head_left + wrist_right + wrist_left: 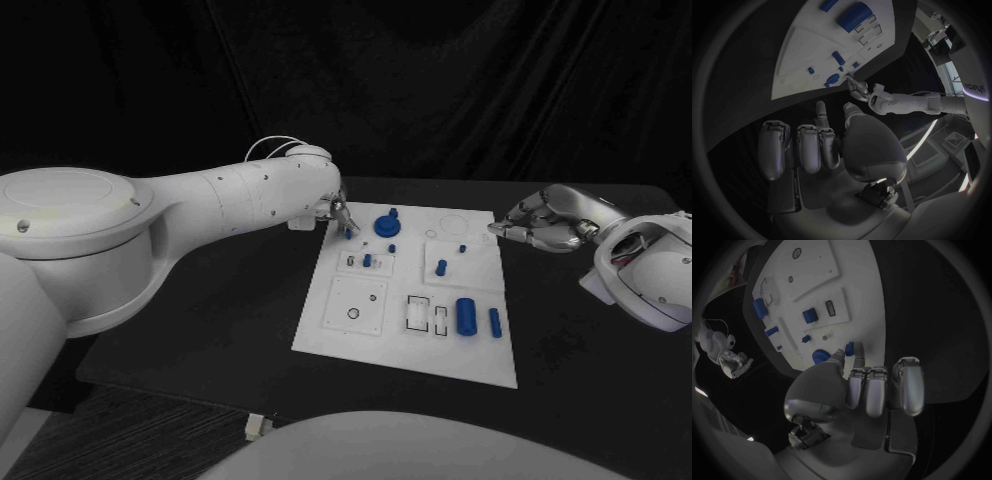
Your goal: Assemble the parts on the task board
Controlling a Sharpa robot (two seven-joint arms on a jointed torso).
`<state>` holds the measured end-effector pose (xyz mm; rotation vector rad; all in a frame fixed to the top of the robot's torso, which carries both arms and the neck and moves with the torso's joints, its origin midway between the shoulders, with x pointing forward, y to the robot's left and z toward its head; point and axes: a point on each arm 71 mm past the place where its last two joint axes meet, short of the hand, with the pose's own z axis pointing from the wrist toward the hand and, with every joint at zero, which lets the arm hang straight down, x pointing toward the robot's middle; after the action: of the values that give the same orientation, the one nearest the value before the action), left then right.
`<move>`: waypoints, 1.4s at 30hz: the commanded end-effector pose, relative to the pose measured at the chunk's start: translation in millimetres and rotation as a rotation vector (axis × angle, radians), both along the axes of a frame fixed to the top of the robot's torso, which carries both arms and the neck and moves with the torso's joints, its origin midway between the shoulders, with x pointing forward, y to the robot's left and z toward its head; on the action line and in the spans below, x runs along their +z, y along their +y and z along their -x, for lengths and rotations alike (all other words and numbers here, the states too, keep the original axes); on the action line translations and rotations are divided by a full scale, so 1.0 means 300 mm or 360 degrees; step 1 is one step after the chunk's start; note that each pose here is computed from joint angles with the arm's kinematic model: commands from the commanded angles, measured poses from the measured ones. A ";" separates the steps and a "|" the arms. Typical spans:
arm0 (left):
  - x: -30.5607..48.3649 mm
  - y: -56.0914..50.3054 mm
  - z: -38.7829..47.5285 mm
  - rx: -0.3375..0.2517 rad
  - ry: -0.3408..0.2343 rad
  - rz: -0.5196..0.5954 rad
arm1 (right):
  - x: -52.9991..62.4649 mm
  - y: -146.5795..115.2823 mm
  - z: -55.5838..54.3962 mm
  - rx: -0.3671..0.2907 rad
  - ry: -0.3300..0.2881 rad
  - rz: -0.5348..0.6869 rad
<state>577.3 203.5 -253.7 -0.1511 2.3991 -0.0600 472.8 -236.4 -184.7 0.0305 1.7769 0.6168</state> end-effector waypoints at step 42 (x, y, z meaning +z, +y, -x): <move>0.085 0.006 0.027 -0.0025 -0.0087 0.0023 | -0.009 -0.014 -0.001 -0.0030 0.0032 0.0026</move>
<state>568.0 206.5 -236.8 -0.1282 2.3693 -0.0976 473.6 -239.4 -185.9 0.0330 1.7867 0.6067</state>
